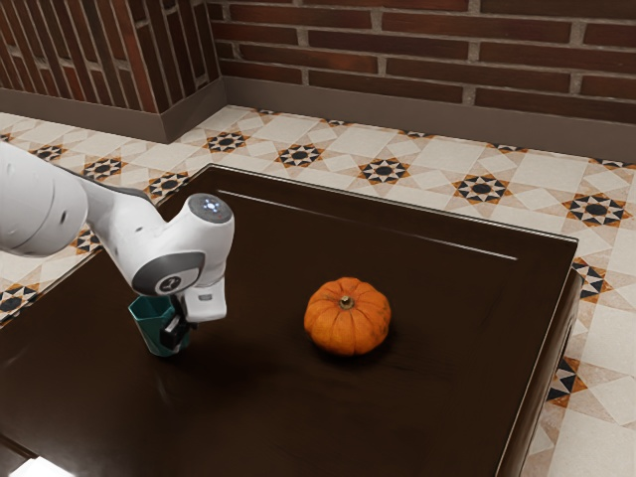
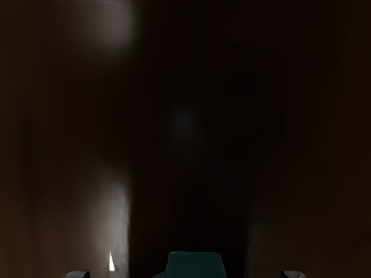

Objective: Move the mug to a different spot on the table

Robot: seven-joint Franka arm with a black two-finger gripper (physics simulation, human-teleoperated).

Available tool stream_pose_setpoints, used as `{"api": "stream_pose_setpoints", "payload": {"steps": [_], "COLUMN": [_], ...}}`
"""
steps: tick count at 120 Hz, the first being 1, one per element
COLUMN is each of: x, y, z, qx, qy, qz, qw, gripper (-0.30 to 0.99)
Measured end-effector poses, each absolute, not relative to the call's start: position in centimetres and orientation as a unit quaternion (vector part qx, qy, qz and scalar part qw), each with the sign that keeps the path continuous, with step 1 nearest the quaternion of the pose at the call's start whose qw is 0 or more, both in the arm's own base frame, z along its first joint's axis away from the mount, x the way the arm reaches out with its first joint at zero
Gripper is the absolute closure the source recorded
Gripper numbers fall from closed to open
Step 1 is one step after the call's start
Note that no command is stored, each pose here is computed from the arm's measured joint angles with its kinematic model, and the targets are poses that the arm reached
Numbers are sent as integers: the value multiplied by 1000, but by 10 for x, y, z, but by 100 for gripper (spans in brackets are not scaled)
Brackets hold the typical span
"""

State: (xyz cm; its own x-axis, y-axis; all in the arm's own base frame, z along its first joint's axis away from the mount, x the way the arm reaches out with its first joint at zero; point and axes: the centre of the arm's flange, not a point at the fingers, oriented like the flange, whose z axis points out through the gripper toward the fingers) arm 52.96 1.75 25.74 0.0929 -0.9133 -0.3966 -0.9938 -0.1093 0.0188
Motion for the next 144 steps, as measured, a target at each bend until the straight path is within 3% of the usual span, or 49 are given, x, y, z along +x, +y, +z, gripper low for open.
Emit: {"api": "stream_pose_setpoints", "payload": {"steps": [43, 80, 144], "x": [532, 554, 564], "y": [13, 1, -108], "z": [260, 290, 312], "qx": [-734, -731, -628], "qy": [648, 647, 720], "qz": [150, 141, 152], "qw": [135, 164, 251], "gripper": [57, 61, 72]}}
